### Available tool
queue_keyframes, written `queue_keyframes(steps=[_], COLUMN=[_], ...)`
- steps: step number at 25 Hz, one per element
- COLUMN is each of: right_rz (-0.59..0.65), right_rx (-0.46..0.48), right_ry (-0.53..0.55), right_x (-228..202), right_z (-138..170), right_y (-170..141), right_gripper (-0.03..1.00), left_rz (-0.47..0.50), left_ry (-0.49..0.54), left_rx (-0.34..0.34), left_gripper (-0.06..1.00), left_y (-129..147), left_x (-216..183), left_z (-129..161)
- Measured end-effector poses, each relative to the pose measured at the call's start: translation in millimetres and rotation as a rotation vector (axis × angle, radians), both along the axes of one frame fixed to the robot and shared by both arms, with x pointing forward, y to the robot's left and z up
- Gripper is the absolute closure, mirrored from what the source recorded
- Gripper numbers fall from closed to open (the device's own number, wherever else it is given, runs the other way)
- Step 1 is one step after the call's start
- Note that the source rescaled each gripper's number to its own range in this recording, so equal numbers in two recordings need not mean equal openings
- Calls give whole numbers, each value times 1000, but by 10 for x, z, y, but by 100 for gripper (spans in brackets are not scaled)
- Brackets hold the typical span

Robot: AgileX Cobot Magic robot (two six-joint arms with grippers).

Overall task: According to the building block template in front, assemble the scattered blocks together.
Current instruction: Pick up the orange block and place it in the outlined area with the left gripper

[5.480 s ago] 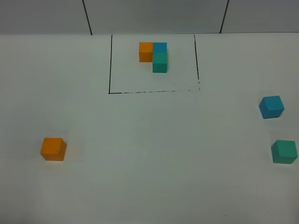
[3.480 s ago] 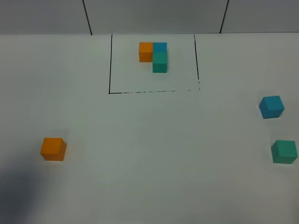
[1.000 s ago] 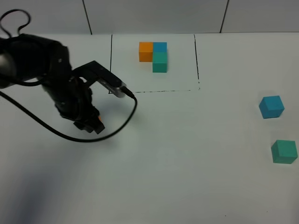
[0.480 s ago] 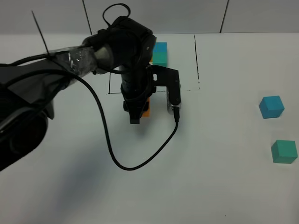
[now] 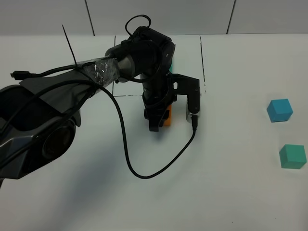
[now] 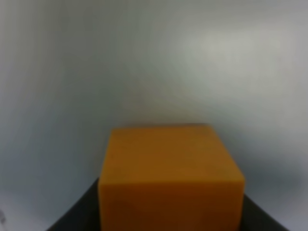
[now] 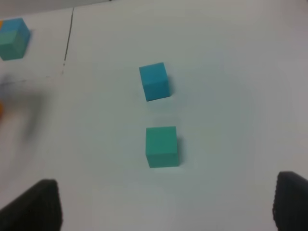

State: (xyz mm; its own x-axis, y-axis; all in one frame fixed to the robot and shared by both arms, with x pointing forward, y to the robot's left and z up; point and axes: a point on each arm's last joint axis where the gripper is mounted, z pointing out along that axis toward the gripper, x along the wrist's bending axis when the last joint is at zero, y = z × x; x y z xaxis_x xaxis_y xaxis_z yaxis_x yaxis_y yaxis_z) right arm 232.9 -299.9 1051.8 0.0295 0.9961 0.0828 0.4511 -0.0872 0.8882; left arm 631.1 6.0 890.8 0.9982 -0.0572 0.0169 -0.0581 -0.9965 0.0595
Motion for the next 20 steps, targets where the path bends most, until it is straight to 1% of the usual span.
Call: queue_keyframes(steps=[13, 20], right_rz=[0, 0], right_rx=[0, 0], right_ry=[0, 0], right_x=[0, 0], right_z=[0, 0], right_y=[0, 0], right_gripper=[20, 20], left_rz=[8, 30], left_ry=[-4, -3], left_rx=[-3, -3], left_gripper=[93, 93], left_y=[-15, -14], left_x=[20, 21], left_z=[-59, -59])
